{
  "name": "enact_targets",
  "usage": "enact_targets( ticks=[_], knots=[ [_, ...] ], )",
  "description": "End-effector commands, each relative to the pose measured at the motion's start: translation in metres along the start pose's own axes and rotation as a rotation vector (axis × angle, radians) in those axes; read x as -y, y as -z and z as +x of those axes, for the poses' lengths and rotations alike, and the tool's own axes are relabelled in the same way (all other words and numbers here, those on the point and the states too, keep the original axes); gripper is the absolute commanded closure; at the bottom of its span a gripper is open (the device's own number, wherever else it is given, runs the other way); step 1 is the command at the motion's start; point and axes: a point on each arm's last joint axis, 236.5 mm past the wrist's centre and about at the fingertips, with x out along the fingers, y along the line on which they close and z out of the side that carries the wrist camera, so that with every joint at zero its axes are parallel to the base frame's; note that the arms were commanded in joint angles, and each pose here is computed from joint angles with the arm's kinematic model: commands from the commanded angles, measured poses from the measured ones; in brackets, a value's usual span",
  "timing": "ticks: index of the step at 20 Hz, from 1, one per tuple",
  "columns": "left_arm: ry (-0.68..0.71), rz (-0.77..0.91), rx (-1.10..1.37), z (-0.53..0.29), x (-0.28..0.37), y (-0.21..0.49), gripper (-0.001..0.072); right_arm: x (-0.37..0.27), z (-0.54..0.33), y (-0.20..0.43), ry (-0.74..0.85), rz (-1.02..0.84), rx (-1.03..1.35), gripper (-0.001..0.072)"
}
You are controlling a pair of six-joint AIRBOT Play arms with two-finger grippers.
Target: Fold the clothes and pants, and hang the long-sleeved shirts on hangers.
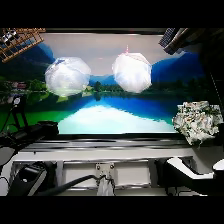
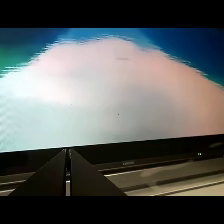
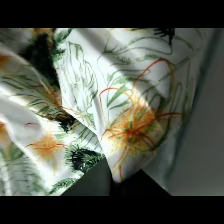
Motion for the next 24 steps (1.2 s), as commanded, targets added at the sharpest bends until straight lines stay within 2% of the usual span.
enact_targets(
  ticks=[1,2,3,4,5,8,9,11,12,13,15,17,20,22,24],
  knots=[
    [-0.001,-0.001,-0.004,0.0,0.0,0.001,0.0697,0.027,0.005,0.009,0.093,-0.006,-0.011,0.0694],
    [-0.001,-0.001,-0.003,0.0,0.0,0.001,0.0697,0.027,0.005,0.013,0.093,-0.003,-0.029,0.0689],
    [-0.001,-0.001,-0.003,0.0,0.0,0.001,0.0697,0.027,0.005,0.023,0.098,-0.002,-0.07,0.0569],
    [-0.001,-0.001,-0.003,0.0,0.0,0.001,0.0697,0.03,0.003,0.035,0.113,-0.004,-0.119,0.0344],
    [-0.001,0.001,-0.003,0.0,0.0,0.001,0.0695,0.032,0.0,0.043,0.12,-0.004,-0.152,0.0187],
    [0.028,0.094,-0.012,0.0,0.007,0.003,0.0693,0.018,-0.032,0.024,0.074,-0.006,-0.025,0.0199],
    [0.045,0.118,-0.023,0.002,0.01,0.005,0.0691,-0.005,-0.051,0.007,-0.013,0.017,0.074,0.0199],
    [0.046,0.161,-0.038,0.012,0.011,0.002,0.05,-0.084,-0.101,-0.021,-0.332,0.075,0.278,0.0242],
    [0.045,0.187,-0.038,0.021,0.012,-0.004,0.0486,-0.128,-0.129,-0.024,-0.501,0.058,0.349,0.0288],
    [0.046,0.209,-0.041,0.029,0.014,-0.012,0.0486,-0.174,-0.158,-0.014,-0.653,-0.023,0.399,0.0296],
    [0.043,0.249,-0.061,0.041,0.021,-0.035,0.0486,-0.241,-0.184,0.044,-0.811,-0.329,0.373,0.0297],
    [0.046,0.307,-0.054,0.046,0.034,-0.069,0.0486,-0.275,-0.18,0.121,-0.843,-0.679,0.295,0.0297],
    [0.048,0.36,0.004,0.043,0.052,-0.121,0.0486,-0.273,-0.156,0.212,-0.758,-1.097,0.185,0.0297],
    [0.052,0.363,0.034,0.039,0.058,-0.135,0.0486,-0.254,-0.145,0.259,-0.706,-1.292,0.078,0.0297],
    [0.054,0.362,0.036,0.039,0.058,-0.136,0.0486,-0.241,-0.144,0.29,-0.701,-1.387,-0.007,0.0296]
  ],
)
